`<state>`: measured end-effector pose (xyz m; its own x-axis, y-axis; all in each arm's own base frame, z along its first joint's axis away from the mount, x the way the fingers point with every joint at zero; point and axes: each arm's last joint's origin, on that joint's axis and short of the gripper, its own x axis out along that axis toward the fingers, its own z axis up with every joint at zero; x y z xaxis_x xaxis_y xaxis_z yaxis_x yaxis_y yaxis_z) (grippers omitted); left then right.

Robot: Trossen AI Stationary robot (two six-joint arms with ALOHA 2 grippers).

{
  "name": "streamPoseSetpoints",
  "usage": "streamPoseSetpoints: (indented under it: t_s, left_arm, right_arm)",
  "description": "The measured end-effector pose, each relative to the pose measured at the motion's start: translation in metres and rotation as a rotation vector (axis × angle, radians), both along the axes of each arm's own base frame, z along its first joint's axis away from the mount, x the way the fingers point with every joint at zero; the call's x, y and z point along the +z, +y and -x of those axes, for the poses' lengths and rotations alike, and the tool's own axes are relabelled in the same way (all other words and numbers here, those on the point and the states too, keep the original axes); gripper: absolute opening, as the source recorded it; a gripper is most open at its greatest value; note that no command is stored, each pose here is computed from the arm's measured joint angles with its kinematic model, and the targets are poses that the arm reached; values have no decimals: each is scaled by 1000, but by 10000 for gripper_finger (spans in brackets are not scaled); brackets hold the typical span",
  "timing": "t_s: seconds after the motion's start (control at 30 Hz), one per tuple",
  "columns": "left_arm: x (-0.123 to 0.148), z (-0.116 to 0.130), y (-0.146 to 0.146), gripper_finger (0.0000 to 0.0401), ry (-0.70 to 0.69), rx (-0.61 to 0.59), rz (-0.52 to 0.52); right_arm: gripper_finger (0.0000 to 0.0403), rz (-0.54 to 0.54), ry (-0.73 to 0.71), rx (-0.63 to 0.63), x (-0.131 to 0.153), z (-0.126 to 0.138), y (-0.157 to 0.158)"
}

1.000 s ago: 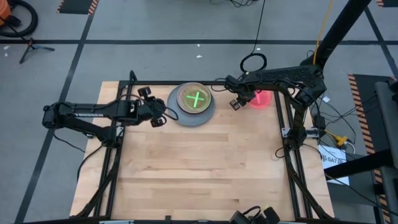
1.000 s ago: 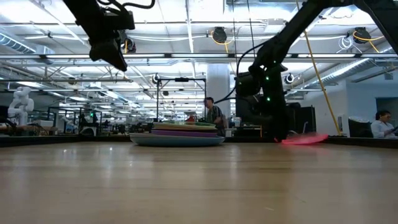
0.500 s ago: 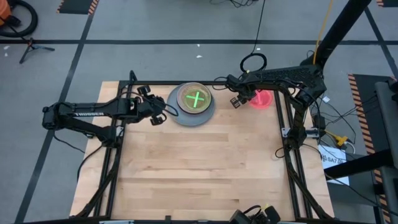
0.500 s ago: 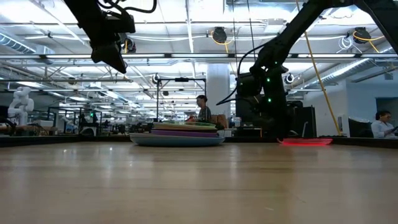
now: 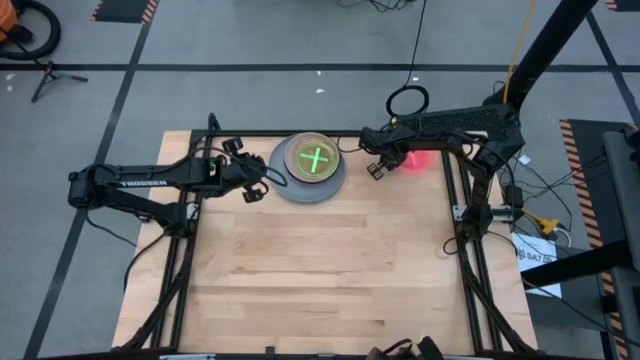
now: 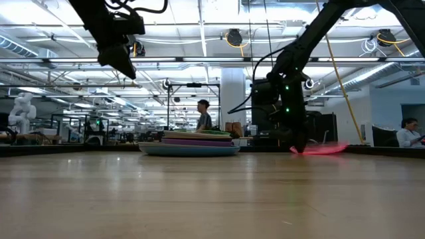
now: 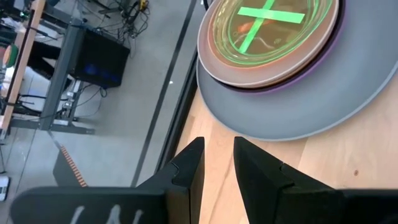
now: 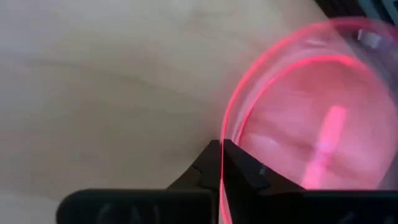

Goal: Stack plastic plates
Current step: Stack the pink plate on top of the green plate

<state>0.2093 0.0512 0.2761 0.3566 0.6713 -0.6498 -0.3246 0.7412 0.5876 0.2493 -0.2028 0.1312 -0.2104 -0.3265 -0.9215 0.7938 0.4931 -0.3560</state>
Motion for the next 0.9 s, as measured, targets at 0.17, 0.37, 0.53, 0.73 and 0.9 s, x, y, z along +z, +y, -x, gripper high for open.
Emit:
streamPoseSetpoints:
  t_s: [0.17, 0.37, 0.53, 0.73, 0.9]
  left_arm:
    - [1, -1, 0, 92, -18, 2, -1]
    - [3, -4, 1, 92, -60, 1, -9]
    - [3, -5, 1, 92, -65, 1, -9]
    - [3, -5, 1, 92, -63, -1, -10]
    - [3, -5, 1, 92, -62, -1, -10]
  right_arm:
    - [9, 24, -6, 46, 12, -17, 8]
    - [4, 69, -65, 165, 34, -50, 26]
    - [2, 140, -131, 373, 57, -85, 49]
    - [2, 274, -233, 621, 77, -122, 83]
    - [2, 293, -331, 877, 84, -143, 110]
